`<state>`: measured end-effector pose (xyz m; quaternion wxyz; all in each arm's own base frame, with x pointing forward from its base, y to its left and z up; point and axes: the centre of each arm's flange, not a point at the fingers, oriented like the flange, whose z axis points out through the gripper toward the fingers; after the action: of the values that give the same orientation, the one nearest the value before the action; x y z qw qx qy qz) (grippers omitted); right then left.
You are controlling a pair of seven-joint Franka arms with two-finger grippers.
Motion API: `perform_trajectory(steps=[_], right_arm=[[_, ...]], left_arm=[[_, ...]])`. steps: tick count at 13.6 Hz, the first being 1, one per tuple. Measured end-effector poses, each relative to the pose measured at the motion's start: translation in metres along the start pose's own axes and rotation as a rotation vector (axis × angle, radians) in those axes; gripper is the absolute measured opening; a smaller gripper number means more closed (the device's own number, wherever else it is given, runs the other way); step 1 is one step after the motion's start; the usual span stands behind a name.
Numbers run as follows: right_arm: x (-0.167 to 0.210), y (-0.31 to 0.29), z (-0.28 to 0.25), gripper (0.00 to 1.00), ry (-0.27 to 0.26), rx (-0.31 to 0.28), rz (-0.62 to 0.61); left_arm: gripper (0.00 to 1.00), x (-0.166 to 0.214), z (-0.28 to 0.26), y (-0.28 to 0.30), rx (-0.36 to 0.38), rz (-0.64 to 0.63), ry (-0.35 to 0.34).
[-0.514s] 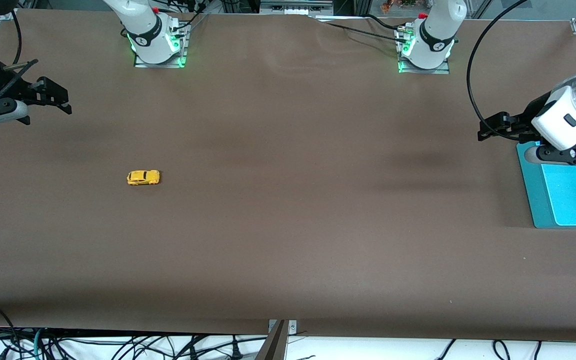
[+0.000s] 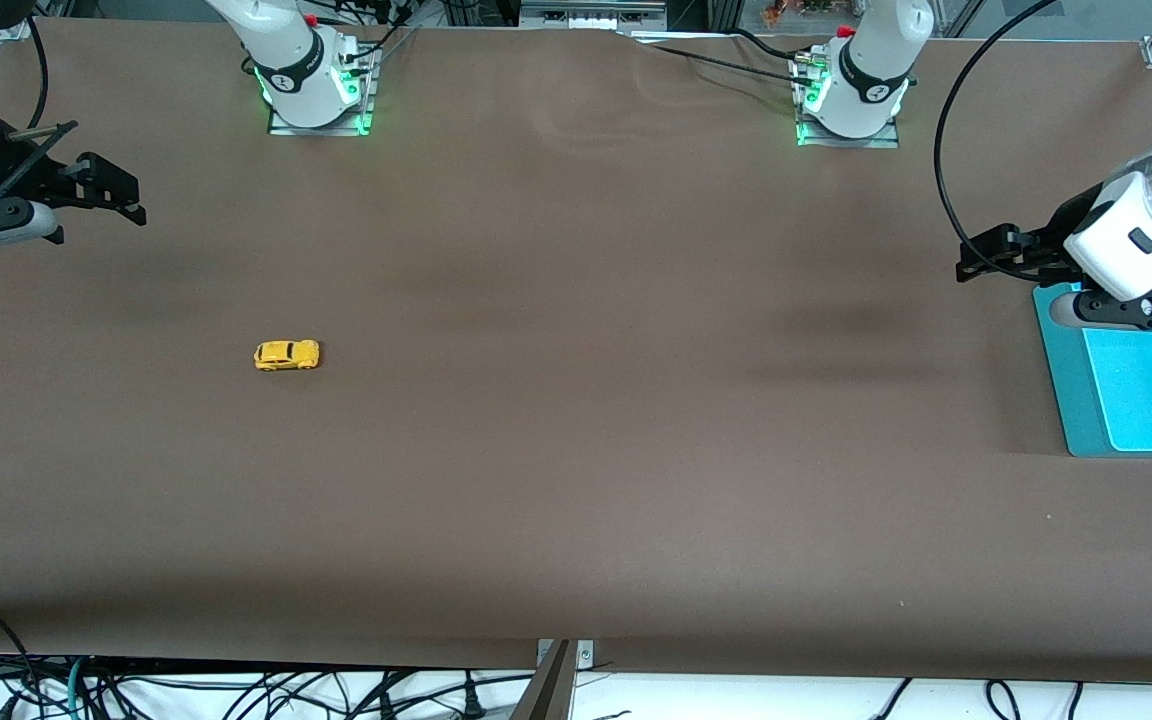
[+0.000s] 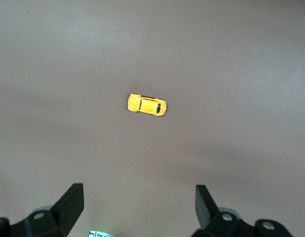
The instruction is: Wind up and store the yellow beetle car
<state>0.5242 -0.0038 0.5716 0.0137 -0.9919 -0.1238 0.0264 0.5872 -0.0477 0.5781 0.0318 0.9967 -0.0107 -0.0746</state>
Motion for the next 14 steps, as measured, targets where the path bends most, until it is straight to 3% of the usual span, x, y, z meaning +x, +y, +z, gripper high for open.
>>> perform_trajectory(steps=[4,14], right_arm=[[0.0003,-0.0030,0.0005,1.00,0.002,0.030,0.004],[-0.0001,-0.0034,0.0019,1.00,-0.006,0.035,0.004]], left_arm=[[1.00,0.0000,0.0000,-0.0001,0.000,0.000,0.000],[1.00,0.0000,0.0000,-0.0001,0.000,0.000,0.000]])
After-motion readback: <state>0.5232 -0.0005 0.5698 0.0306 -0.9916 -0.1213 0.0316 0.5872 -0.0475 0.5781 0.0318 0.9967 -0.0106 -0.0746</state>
